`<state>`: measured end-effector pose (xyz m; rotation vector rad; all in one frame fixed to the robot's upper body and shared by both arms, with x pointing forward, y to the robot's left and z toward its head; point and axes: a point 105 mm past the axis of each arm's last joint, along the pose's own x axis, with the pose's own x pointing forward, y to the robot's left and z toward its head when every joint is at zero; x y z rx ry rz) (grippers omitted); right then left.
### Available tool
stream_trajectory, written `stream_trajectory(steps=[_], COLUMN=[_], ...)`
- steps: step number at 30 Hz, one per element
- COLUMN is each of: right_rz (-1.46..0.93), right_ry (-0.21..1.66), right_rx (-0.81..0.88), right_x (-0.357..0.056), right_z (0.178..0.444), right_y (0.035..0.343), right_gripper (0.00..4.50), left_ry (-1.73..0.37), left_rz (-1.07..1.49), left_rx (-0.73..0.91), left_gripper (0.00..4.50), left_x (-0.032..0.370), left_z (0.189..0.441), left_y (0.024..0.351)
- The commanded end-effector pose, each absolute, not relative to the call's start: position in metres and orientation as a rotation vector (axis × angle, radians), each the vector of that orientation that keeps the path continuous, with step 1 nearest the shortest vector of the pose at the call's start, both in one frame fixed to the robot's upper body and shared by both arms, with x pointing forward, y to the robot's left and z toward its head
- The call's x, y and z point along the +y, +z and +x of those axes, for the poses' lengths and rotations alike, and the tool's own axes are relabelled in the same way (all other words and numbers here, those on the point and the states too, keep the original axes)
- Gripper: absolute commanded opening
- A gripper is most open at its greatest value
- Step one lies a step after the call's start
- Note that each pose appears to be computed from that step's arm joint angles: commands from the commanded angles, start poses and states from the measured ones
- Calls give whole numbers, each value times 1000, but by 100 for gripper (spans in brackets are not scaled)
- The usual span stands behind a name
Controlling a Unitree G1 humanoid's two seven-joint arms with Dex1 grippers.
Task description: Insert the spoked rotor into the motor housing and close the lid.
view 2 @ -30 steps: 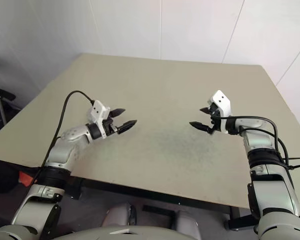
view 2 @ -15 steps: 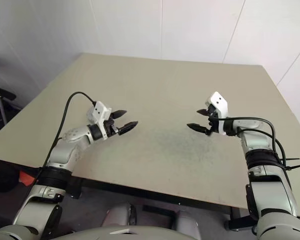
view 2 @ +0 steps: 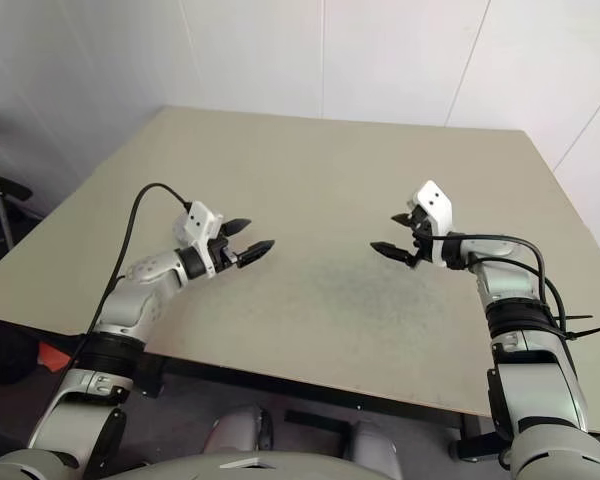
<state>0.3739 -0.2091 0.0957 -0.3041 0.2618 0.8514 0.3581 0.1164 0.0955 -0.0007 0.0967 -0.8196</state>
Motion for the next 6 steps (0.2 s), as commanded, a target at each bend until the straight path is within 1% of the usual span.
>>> stream_trajectory(steps=[1, 6], right_rz=[-332, -334], right_ry=[821, 815], right_rx=[198, 198], right_x=[-212, -212], right_z=[379, 380], right_y=[112, 110], right_gripper=[447, 447], left_ry=[-817, -816], left_rz=[29, 34], left_rx=[34, 31], left_gripper=[450, 450], left_x=[116, 115], left_z=[364, 364], left_y=[112, 112])
